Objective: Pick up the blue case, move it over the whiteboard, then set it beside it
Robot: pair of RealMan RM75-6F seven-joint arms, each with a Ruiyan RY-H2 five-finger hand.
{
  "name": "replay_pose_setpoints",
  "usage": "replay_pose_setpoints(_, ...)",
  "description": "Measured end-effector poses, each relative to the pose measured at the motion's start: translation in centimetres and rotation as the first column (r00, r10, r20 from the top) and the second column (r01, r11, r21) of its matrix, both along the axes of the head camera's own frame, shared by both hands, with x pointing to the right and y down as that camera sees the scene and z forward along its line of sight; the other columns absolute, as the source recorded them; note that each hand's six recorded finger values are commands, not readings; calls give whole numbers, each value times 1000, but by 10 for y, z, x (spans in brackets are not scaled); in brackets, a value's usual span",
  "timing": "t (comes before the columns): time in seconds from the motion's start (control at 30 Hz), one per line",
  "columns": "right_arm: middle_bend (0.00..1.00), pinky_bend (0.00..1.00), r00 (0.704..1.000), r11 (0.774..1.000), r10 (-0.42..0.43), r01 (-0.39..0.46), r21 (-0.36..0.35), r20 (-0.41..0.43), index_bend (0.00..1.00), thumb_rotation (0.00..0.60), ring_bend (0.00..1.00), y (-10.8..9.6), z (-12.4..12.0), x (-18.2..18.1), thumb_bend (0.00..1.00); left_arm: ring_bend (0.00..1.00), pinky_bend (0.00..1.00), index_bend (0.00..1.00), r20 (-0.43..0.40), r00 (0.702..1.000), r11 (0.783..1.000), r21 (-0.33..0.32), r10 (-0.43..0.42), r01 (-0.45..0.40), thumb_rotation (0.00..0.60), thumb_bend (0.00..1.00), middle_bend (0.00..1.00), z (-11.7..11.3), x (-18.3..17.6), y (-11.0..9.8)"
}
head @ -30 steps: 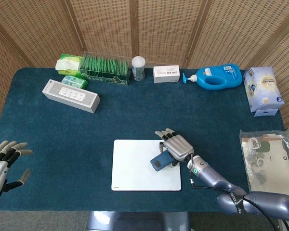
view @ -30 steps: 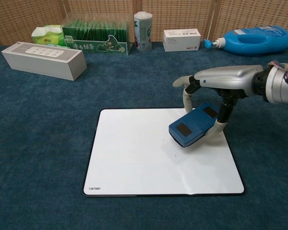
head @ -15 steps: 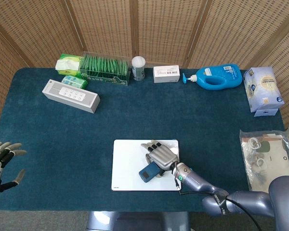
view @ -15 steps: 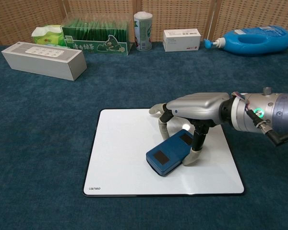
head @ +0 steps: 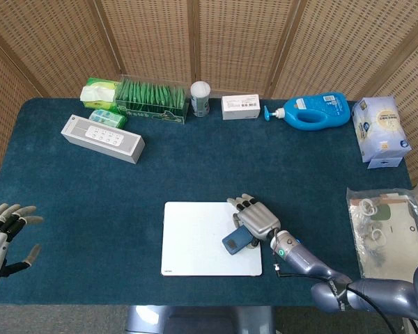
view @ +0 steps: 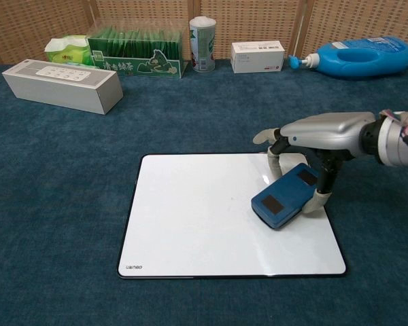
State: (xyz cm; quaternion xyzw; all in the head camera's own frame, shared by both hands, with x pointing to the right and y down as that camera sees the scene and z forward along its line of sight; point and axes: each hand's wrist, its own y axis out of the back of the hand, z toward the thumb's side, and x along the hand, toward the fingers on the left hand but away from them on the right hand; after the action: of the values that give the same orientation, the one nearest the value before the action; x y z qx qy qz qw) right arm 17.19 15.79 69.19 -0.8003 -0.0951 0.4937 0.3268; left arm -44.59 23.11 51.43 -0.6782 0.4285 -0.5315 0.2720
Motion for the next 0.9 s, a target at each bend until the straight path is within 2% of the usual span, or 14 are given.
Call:
replay_pose_setpoints(0.13,31,0,1000,1000,15,-16,18,12,668,600,0,-6,-9,2,42,133,17,286,-6,1000,1000,-5,4,-4,600,455,206,2,2,0)
replay_pose_setpoints(0.27,31,0,999,1000,9,-10,15,35,668,600,0,-4,-14,-5,41,133,17,286,-5,1000,1000,-1,3,-3,600,456,206,2,1,0)
replay_pose_setpoints(0.47,32,0,998,999,-38,39,-15,39,667,600,0,16,-7,-20,40,133,18,285,1,1000,1000,-2,-3,3,600,456,206,1,-2,0)
replay_pose_setpoints(0.67,31,0,996,997,-68,70,-32,57,667,600,0,28,-3,-37,40,133,17,285,1,1000,1000,-1,-8,8,600,454,206,0,-5,1)
replay_pose_setpoints(0.77,32,0,995,996,-79,82,-36,68,666,600,0,31,-1,-48,40,133,17,285,0,1000,1000,1,-7,7,600,455,205,-1,-4,1)
replay_pose_setpoints(0.9,32,0,995,997,-70,72,-28,70,666,600,0,24,3,-54,40,133,18,285,2,1000,1000,1,-7,7,600,455,206,-1,-4,1)
